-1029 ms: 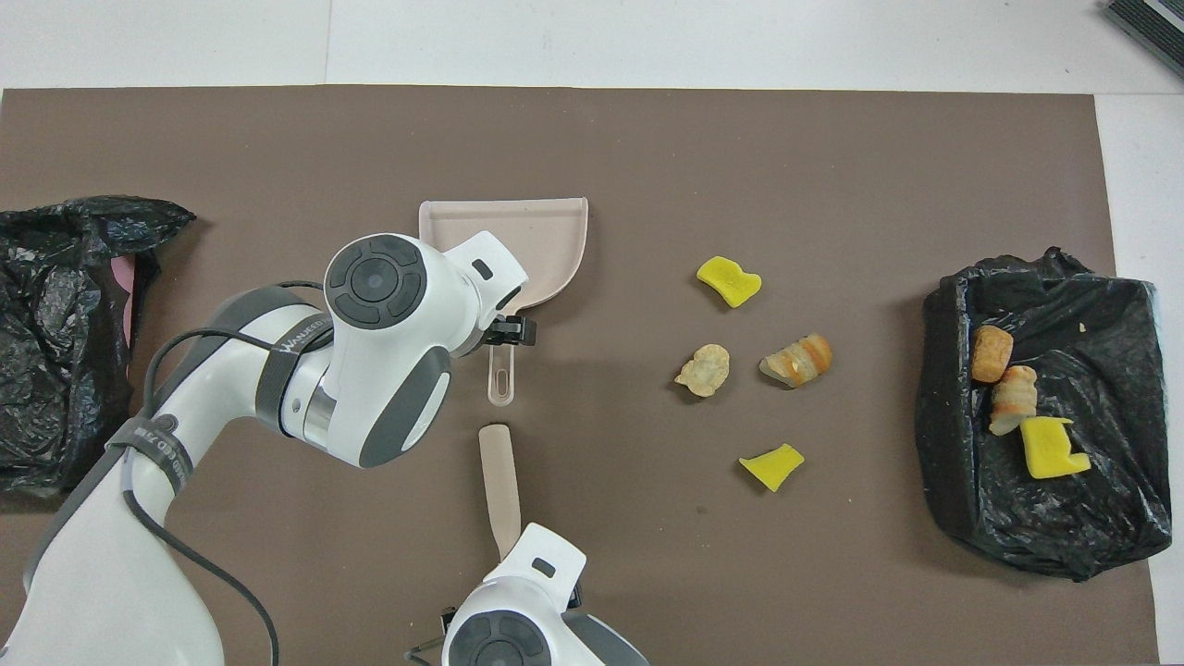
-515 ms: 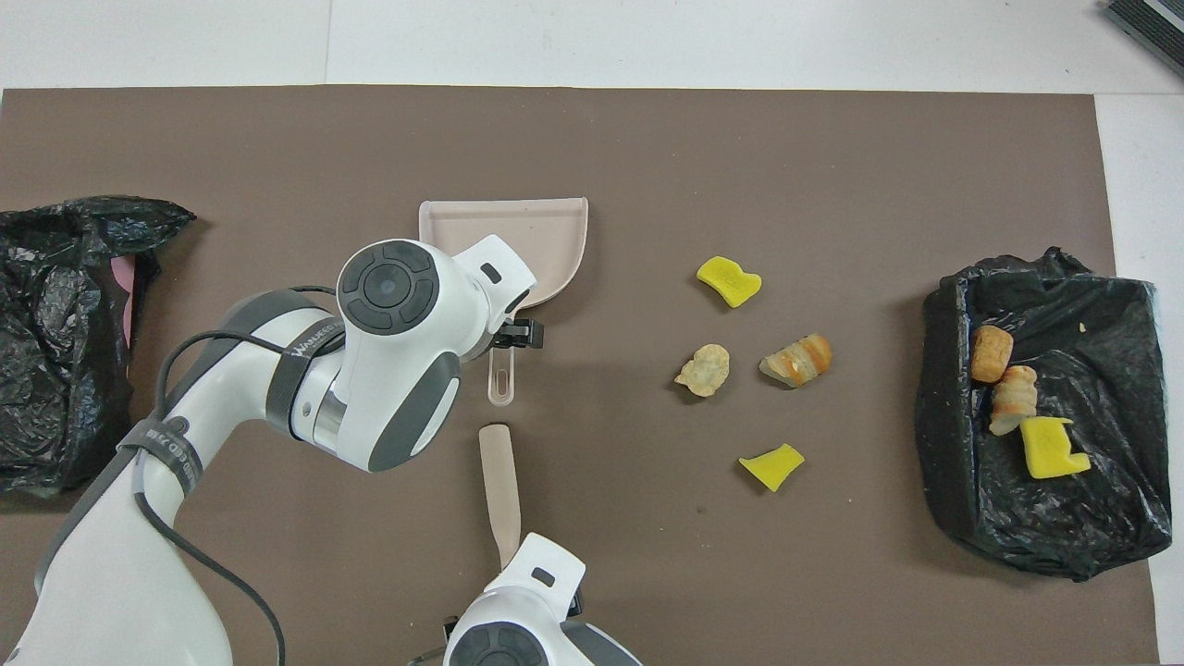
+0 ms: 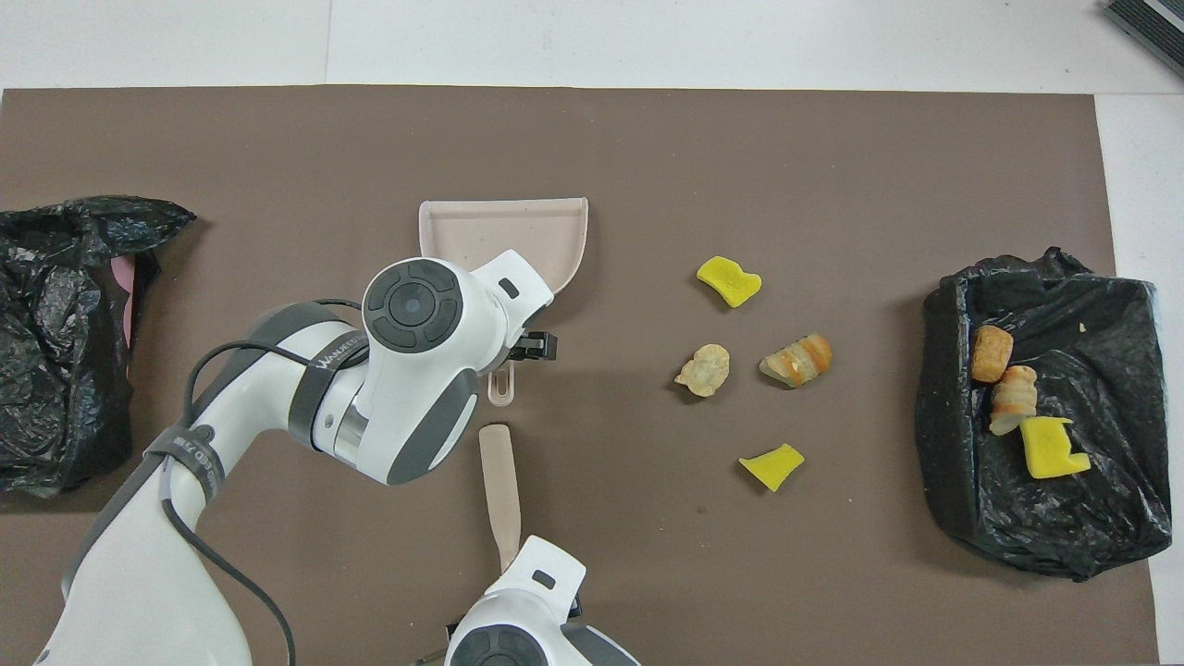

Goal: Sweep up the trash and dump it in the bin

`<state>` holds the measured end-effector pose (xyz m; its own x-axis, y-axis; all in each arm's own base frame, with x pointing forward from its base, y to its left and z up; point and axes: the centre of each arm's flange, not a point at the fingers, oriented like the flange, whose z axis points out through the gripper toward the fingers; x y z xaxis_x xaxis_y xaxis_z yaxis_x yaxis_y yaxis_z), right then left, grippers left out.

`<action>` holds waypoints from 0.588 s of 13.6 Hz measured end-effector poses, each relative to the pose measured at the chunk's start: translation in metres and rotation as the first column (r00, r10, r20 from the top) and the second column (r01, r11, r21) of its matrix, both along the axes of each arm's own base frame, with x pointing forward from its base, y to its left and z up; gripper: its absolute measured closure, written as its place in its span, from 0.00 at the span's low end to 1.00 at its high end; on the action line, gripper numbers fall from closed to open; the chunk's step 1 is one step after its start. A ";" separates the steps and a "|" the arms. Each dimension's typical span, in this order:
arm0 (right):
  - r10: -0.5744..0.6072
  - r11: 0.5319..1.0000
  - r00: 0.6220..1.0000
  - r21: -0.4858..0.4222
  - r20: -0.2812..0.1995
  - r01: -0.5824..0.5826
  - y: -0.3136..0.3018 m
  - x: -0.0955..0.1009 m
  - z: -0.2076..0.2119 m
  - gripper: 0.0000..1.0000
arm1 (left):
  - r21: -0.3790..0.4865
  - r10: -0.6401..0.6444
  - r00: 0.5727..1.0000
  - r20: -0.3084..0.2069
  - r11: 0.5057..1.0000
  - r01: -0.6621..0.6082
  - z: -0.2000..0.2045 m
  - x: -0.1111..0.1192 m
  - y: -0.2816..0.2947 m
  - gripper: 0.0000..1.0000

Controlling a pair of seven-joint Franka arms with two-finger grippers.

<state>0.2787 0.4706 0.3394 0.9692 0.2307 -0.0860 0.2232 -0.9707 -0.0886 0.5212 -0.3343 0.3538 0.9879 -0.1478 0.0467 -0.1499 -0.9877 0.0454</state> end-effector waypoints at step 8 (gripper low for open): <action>-0.060 0.998 0.998 0.034 0.030 0.059 -0.021 0.027 0.037 0.74 | 0.056 -0.047 0.997 0.062 0.997 0.044 0.014 0.029 0.035 0.69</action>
<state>0.3058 0.4494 0.3759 0.9835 0.1745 -0.0487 0.1681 -0.9791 -0.1146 0.5499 -0.2996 0.3679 0.9754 -0.1968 0.0994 -0.1958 -0.9804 -0.0193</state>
